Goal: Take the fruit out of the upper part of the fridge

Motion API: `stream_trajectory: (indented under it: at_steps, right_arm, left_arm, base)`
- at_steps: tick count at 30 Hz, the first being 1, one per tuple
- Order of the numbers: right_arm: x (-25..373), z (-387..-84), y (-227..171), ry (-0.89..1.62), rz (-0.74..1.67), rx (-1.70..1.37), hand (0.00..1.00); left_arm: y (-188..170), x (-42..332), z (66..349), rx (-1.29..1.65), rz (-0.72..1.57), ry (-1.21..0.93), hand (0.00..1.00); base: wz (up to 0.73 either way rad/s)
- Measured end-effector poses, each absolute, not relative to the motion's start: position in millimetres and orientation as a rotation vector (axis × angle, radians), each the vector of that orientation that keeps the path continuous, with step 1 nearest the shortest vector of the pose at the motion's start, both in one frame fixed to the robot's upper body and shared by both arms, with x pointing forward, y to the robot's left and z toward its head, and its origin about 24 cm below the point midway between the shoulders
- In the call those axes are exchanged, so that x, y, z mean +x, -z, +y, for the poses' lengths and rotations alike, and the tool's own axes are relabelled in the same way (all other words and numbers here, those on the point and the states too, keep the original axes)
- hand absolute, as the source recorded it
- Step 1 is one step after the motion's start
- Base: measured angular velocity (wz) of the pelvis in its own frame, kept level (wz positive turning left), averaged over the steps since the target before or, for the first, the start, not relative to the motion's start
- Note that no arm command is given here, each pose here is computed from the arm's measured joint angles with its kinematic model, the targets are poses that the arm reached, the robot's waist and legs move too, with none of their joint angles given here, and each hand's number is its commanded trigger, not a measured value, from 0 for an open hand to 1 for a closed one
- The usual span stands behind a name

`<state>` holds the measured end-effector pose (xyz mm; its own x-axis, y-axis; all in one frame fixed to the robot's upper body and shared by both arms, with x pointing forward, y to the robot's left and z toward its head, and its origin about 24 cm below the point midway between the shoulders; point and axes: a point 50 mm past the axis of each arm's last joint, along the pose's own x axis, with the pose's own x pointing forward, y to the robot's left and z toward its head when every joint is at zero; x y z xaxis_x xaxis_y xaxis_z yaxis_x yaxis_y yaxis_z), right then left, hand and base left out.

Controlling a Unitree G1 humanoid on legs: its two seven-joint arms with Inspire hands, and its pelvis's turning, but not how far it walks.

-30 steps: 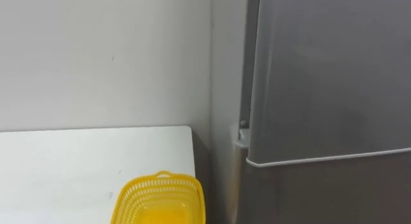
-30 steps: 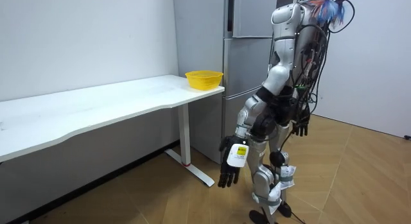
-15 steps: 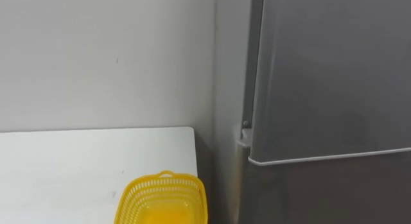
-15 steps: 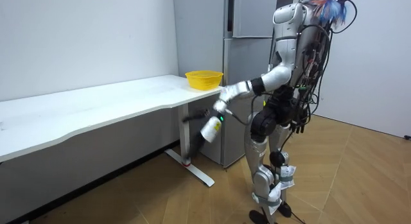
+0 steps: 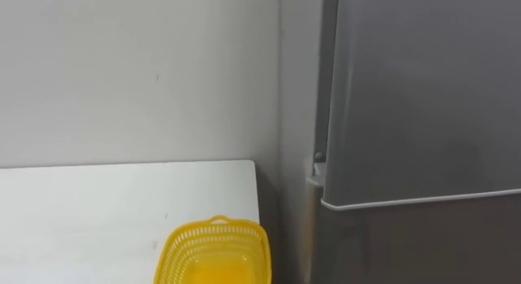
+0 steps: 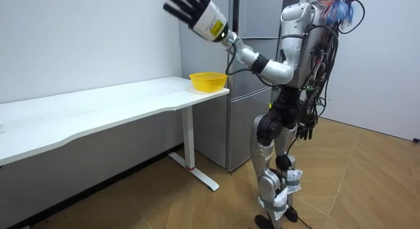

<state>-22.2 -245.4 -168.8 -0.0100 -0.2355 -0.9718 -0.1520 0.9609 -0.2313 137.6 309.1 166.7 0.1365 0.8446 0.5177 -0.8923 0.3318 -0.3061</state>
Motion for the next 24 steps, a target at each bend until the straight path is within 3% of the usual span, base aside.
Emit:
stream_trajectory:
  at_steps: [15,24]
  right_arm:
    - [-8,-242,171,-0.033,1.575,-0.239,0.0]
    - [-10,-242,171,-0.027,1.579,-0.243,0.0]
  left_arm:
    - [-200,195,223,-0.246,-0.754,-0.184,0.0]
    - [-208,205,209,-0.334,-0.76,0.136,0.0]
  base:
    - [0.0]
    - [-0.08]
